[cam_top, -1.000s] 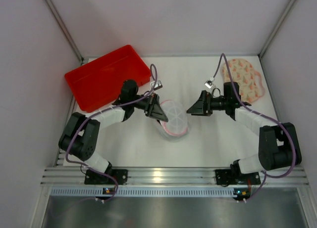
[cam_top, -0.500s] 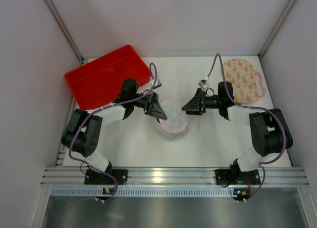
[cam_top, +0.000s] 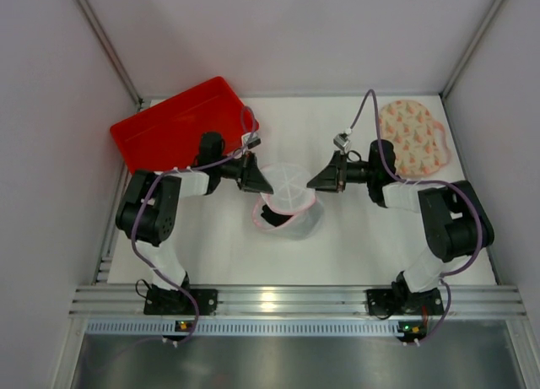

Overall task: Place the bra in the laundry bag and zip it closed
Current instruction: Close the laundry bag at the center of the board.

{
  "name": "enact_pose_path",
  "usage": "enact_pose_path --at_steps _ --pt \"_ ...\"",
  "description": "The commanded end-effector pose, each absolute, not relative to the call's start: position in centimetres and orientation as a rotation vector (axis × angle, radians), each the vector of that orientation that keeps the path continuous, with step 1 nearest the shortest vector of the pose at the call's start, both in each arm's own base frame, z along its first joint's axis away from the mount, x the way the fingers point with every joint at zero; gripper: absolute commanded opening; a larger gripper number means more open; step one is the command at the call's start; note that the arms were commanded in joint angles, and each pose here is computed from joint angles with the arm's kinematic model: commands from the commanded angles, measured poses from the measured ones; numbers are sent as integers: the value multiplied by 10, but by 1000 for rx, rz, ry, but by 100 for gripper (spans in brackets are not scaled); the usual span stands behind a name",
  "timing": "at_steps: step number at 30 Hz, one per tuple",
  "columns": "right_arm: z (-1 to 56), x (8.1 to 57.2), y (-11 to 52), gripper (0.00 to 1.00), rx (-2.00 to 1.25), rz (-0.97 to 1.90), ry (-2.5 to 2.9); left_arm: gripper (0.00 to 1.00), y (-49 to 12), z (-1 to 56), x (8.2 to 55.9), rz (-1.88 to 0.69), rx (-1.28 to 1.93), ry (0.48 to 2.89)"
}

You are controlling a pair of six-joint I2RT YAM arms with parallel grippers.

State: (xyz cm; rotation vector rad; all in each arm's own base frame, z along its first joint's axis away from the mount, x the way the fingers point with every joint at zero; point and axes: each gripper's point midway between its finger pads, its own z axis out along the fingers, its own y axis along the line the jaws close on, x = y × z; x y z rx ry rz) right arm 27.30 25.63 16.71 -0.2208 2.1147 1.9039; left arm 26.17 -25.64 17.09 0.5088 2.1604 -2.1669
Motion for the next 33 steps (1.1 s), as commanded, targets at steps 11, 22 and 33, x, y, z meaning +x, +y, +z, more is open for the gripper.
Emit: enact_pose_path --at_steps 11,22,33 --pt "187 265 256 0 -310 1850 2070 16 -233 156 286 -2156 452 2133" --pt "167 262 248 0 -224 1682 2247 99 -234 211 306 -1953 475 1989" --pt "159 259 247 0 -199 1647 2319 99 -238 196 327 -1098 663 2217"
